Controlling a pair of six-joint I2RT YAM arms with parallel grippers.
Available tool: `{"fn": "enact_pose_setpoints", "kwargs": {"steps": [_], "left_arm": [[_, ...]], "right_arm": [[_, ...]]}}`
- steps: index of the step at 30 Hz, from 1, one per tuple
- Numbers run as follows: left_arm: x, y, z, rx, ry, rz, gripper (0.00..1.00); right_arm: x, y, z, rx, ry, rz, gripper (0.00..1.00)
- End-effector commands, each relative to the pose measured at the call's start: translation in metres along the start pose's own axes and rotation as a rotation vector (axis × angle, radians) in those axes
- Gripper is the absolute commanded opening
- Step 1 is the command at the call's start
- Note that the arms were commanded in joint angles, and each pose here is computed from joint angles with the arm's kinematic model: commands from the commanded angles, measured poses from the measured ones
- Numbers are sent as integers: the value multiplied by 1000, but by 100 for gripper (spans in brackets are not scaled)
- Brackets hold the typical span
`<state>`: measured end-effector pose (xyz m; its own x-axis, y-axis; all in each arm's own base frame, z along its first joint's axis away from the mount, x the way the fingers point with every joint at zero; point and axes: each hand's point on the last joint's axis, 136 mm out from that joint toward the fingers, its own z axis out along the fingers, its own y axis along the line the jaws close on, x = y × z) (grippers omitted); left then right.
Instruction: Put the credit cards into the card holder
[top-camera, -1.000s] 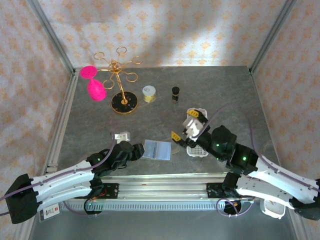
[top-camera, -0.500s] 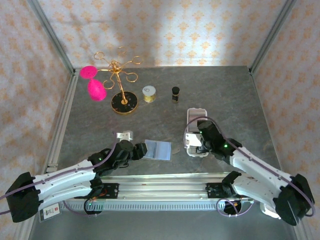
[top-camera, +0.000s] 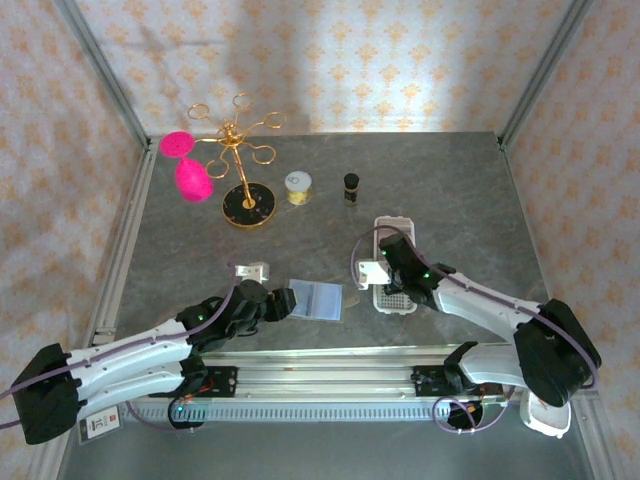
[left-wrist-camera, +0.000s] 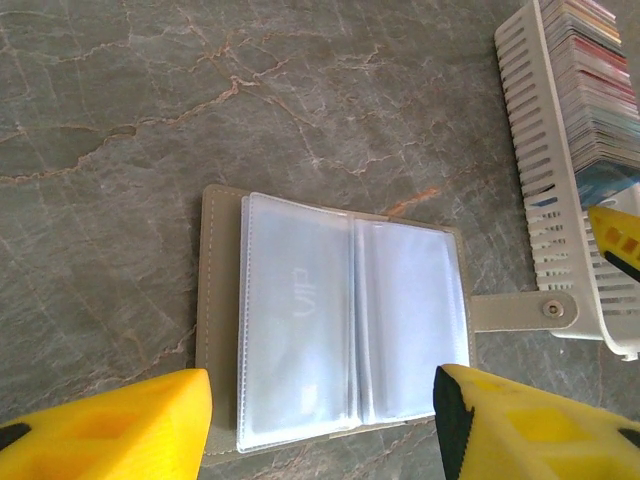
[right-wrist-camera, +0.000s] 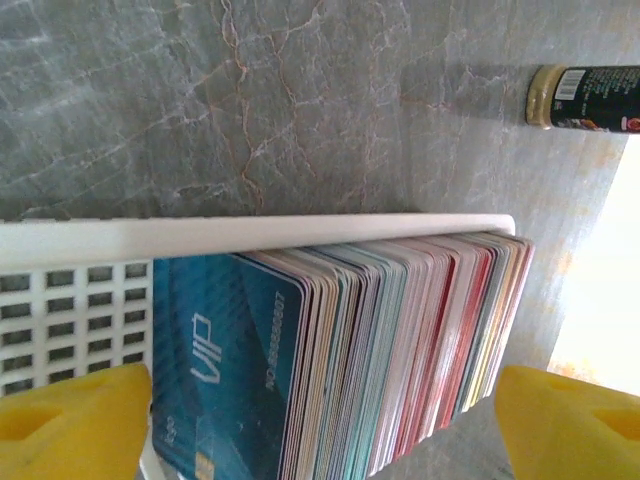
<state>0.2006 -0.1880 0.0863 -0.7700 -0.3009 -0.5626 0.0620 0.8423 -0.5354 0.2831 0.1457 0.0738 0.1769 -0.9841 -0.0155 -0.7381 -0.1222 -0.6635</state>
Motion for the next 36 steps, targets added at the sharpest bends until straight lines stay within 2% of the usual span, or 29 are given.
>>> {"fn": "enact_pose_setpoints", "kwargs": {"steps": [1,20,21,24,27,32,36], "left_arm": [[0,-5,-2,28,-4,10,61],[2,-7,2,45,2,-20,59],[3,-7,2,46,5,-22,58],[3,-8,2,49,7,-23,58],[3,-9,2,51,9,-23,58],[3,-9,2,51,8,-23,58],[2,-10,2,55,6,-24,58]], "right_arm": [[-3,-20,-1,41,2,22,75],[9,-11,-5,49,28,1,40],[11,-9,-4,48,38,-1,41],[9,-6,-4,37,25,10,60],[7,-4,-5,28,10,23,71],[8,2,-1,18,11,22,73],[10,1,4,29,24,25,70]]}}
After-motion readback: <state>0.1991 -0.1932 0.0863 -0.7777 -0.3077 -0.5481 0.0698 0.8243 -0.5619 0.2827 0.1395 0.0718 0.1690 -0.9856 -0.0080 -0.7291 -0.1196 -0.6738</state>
